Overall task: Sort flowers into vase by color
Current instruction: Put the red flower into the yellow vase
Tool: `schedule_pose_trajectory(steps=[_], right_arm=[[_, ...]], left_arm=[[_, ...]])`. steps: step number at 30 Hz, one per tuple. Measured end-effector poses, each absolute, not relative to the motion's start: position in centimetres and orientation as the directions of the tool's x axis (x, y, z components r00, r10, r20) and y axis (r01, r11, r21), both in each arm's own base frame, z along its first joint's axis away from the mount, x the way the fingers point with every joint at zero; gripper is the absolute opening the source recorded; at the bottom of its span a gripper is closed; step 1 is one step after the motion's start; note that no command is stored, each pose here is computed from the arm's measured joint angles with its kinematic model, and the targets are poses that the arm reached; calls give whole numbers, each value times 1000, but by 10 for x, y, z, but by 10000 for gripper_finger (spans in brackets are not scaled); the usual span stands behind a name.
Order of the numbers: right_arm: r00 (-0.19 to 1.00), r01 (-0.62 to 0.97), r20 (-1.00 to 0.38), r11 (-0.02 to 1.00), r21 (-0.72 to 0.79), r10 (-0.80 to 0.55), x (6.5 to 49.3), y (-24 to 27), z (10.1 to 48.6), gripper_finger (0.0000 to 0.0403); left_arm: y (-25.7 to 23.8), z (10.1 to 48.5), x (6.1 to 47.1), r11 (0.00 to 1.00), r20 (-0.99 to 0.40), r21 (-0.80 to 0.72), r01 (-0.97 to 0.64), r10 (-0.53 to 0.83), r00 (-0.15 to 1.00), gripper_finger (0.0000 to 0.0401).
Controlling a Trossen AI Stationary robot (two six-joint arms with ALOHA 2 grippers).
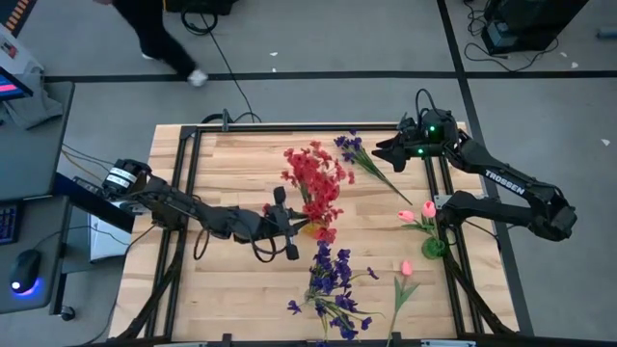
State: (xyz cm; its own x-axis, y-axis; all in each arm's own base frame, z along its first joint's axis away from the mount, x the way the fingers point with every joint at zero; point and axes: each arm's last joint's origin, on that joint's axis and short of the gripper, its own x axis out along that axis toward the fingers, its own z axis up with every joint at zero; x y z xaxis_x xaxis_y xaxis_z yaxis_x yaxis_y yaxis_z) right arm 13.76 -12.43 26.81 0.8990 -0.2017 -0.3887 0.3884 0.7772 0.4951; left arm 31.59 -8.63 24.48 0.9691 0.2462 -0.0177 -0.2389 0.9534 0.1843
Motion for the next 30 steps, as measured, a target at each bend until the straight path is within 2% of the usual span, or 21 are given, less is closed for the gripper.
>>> schedule_pose_trajectory(steps=[6, 18, 25, 30], right_arm=[[898, 390, -389, 777, 495, -204, 138, -124, 268, 256], [898, 390, -390, 781, 488, -205, 138, -124, 268, 256], [891, 409, -395, 778, 477, -226, 137, -125, 268, 256], [891, 408, -395, 780, 474, -226, 137, -125, 268, 256]], left_arm=[[-88, 239, 315, 958, -68, 176, -225, 240, 968, 10], [-89, 238, 315, 960, -80, 165, -227, 243, 967, 10], [-88, 229, 313, 963, -162, 140, -232, 253, 954, 10], [-88, 230, 314, 963, -152, 135, -233, 253, 956, 10]])
